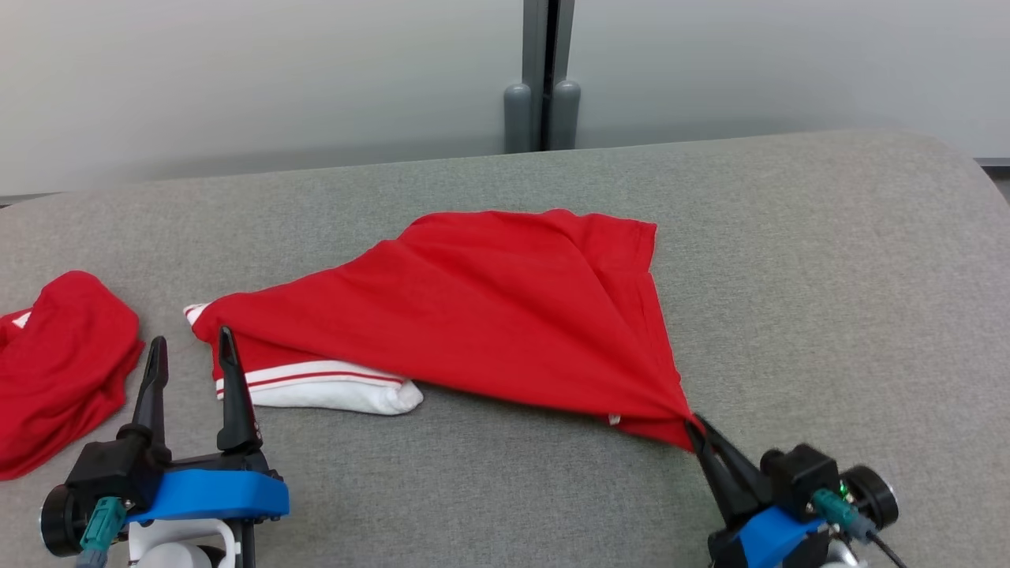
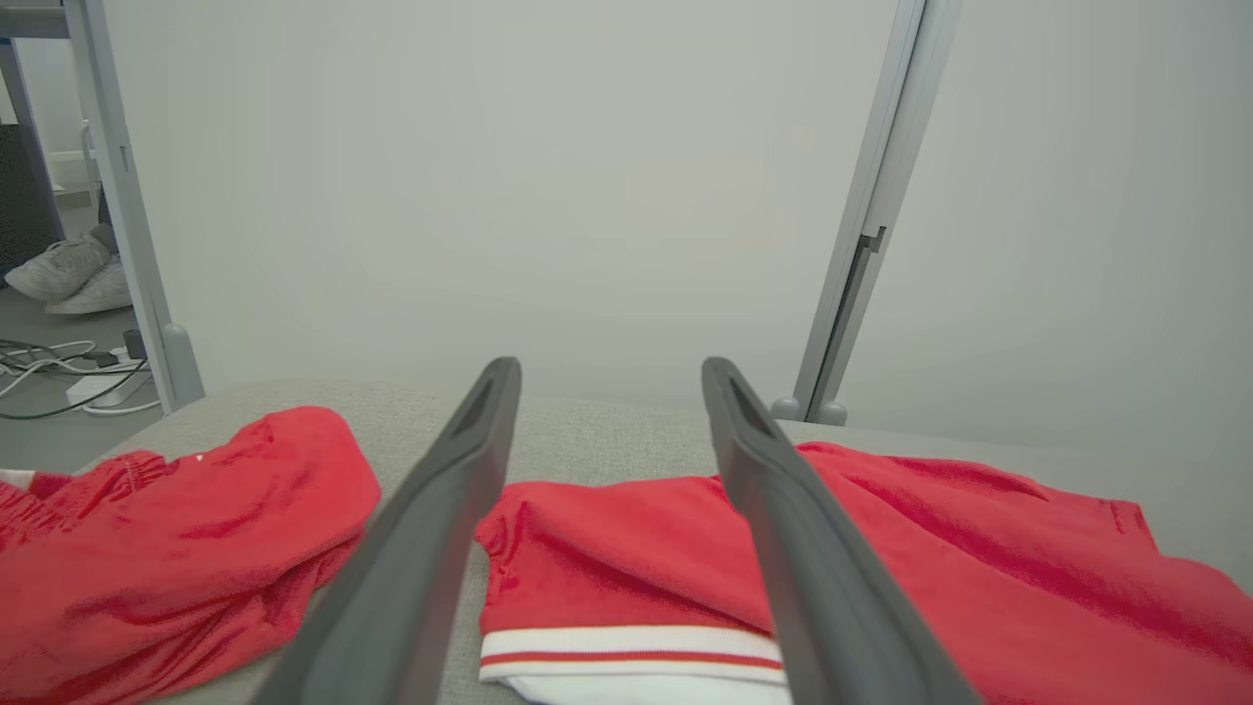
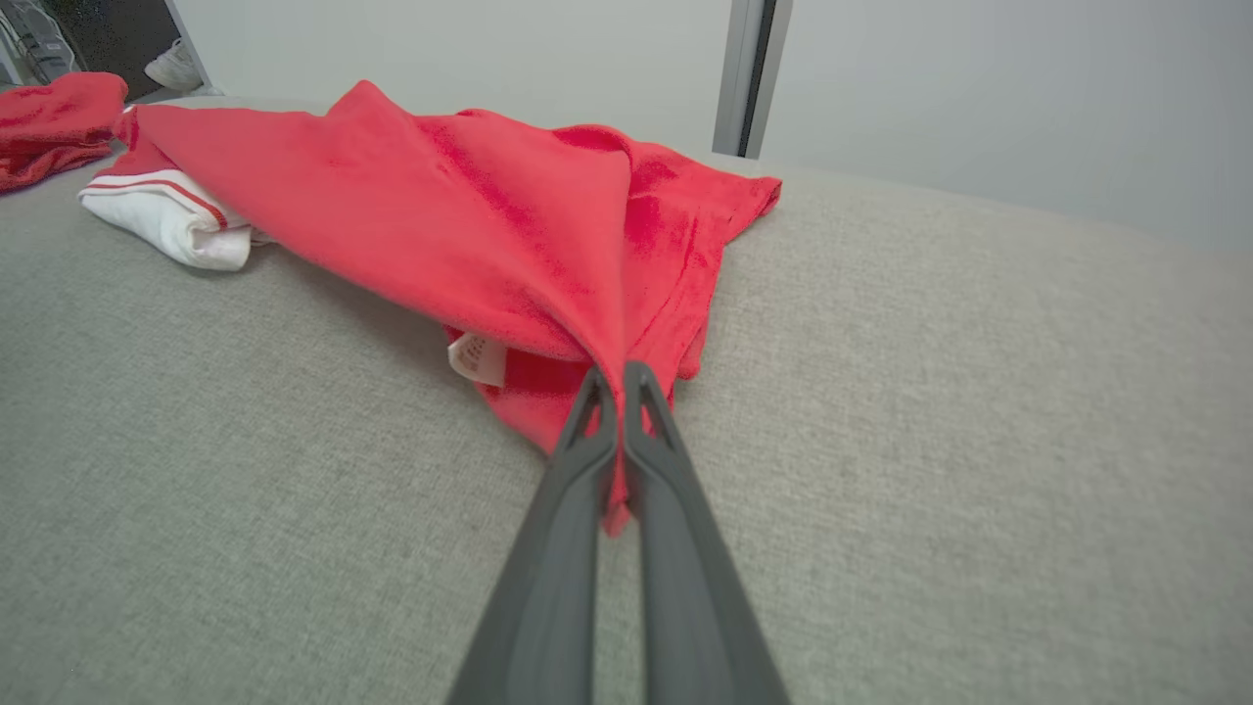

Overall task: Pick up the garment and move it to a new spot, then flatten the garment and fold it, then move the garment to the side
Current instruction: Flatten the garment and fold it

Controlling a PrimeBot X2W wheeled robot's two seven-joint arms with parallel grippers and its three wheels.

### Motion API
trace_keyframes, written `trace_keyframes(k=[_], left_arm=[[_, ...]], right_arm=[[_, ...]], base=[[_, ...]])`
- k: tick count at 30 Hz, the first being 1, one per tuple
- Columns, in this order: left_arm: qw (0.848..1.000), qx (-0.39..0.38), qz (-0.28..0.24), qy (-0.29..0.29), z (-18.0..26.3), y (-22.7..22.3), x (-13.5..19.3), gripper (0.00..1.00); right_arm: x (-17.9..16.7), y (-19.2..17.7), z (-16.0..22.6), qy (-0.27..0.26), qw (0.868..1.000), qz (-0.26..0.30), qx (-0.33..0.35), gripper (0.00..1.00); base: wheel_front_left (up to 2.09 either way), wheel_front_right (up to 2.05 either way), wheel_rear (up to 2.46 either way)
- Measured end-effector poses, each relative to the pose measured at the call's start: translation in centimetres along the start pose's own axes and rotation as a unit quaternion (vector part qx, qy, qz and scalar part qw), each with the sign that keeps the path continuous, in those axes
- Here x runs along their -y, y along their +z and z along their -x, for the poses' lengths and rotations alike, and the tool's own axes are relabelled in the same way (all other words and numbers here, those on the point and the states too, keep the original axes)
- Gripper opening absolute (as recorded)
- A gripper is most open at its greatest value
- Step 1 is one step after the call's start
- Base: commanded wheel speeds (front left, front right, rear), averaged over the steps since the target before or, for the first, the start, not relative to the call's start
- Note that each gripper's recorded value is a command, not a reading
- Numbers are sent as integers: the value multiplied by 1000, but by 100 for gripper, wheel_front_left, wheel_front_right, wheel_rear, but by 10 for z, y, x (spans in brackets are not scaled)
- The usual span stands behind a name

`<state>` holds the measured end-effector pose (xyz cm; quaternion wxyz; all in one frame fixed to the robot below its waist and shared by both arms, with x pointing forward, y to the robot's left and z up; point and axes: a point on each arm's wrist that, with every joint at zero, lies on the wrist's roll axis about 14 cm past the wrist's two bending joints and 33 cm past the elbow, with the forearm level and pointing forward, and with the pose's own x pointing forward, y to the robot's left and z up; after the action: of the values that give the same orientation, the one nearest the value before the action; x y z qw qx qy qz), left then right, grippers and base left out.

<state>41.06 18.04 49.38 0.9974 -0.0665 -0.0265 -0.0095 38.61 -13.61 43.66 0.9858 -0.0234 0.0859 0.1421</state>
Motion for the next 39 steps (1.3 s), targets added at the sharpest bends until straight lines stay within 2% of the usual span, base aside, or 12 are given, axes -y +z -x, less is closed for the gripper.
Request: trace_keyframes(k=[5,9,13,14,15,20,23,25,26,28,31,39], left_arm=[[1000,0,2,-14,-3,-1,10,100],[1000,3,3,-21,-3,1,16,100],[1000,4,3,-21,-1,3,17,100],[1000,4,3,-23,-1,3,18,100],[1000,5,3,-24,0,4,20,100],[1000,7,5,-23,2,5,20,100],[1000,7,3,-18,4,5,16,100],[1000,6,2,-13,4,4,13,100],[1000,6,2,-13,4,4,13,100],[1000,1,0,-5,4,1,7,100],[1000,-1,-1,1,2,-1,1,100],[1000,-1,-3,16,-5,-3,-11,100]], right_arm=[[-26,-30,46,20,997,-34,-65,0],[-31,-40,69,21,993,-62,-98,0],[-21,-41,86,9,991,-61,-120,0],[-20,-38,88,5,991,-62,-119,43],[-18,-37,89,2,991,-59,-118,100],[-10,-17,84,-5,995,-48,-87,100],[5,29,63,-12,1000,-16,-7,100],[16,58,52,-19,999,12,37,100],[16,58,52,-19,999,12,37,100],[26,91,30,-22,995,58,76,100],[31,108,9,-18,992,84,91,100],[47,120,-46,-23,991,96,90,100]], base=[[0,0,0],[0,0,0],[0,0,0],[0,0,0],[0,0,0],[0,0,0],[0,0,0],[0,0,0],[0,0,0],[0,0,0],[0,0,0],[0,0,0]])
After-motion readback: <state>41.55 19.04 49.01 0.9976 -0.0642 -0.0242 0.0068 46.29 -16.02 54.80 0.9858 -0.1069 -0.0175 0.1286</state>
